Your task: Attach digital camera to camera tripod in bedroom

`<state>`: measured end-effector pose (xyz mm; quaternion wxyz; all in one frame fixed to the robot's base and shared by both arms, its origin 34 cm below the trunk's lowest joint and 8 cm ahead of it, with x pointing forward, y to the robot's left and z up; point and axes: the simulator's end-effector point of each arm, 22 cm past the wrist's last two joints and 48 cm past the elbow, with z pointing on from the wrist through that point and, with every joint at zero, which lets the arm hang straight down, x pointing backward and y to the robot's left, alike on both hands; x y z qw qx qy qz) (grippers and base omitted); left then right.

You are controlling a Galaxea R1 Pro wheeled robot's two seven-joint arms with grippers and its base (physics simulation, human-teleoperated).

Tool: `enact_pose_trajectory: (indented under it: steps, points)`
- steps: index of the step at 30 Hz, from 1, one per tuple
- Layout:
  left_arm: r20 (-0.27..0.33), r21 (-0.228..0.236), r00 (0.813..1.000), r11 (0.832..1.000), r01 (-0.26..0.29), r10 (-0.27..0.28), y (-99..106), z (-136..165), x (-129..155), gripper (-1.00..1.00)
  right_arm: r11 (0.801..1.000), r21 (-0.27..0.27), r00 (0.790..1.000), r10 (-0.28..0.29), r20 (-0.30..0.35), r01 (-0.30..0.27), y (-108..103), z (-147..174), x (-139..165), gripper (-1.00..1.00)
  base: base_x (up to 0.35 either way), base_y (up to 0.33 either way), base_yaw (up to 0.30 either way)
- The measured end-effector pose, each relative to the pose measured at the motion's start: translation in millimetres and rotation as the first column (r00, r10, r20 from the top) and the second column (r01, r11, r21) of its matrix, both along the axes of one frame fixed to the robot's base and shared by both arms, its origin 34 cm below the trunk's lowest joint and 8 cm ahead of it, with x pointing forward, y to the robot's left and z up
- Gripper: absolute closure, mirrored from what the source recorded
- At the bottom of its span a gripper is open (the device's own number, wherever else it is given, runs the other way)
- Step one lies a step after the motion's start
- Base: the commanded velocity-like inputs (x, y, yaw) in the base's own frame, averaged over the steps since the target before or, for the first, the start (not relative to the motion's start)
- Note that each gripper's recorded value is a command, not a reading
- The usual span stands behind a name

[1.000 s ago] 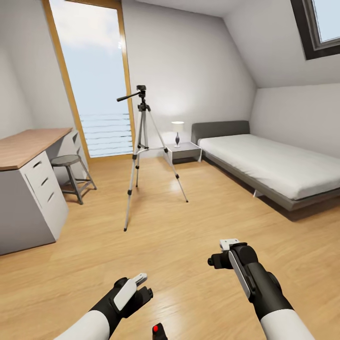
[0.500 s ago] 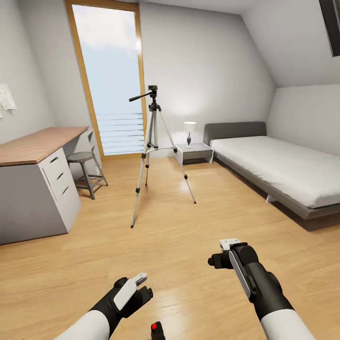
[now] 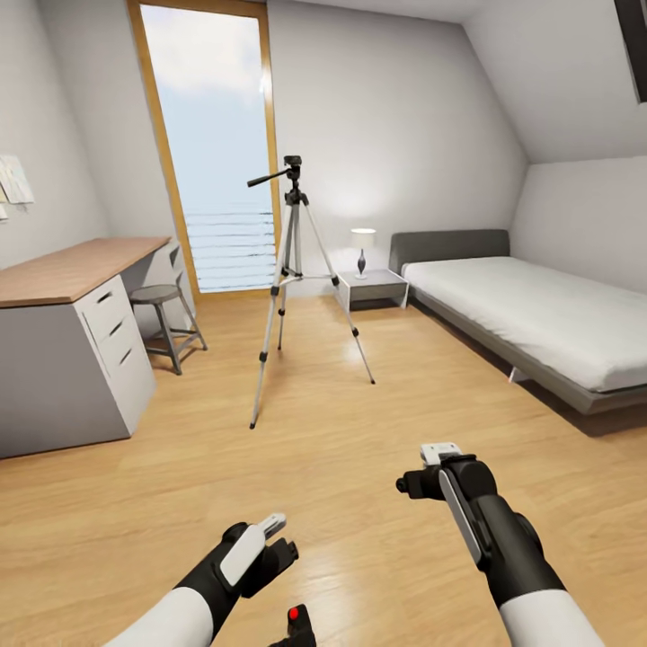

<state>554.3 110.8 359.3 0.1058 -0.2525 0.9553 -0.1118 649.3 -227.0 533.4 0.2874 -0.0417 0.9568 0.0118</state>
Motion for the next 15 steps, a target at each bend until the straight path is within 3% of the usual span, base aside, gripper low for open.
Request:
enact_pose_trajectory:
  steps: [3,4,10,15]
  points:
    - [0.004,0.01,1.0,1.0,0.02,-0.02,-1.8,-6.3,-1.7,-1.0,1.0,0.001,1.0,0.0,0.004,0.0,0.3,-5.5,-2.0,-1.0,0.0,0.0,-0.024]
    - [0.011,0.027,0.998,0.998,0.055,-0.055,-5.2,-8.0,-2.8,-1.0,1.0,0.007,1.0,0.0,0.013,0.0,1.0,-6.2,-5.8,-1.0,0.0,0.0,-0.007]
    - [0.013,0.039,0.997,0.996,0.074,-0.075,-6.8,-21.1,-6.6,-1.0,1.0,0.01,0.999,0.001,0.048,-0.001,1.4,-7.4,-6.8,-1.0,0.0,0.0,-0.016]
    - [0.023,0.068,0.991,0.989,0.133,-0.135,-12.4,-31.6,-10.5,-1.0,1.0,0.012,0.998,0.0,0.066,-0.001,1.4,-12.9,-11.0,-1.0,0.0,0.0,-0.158]
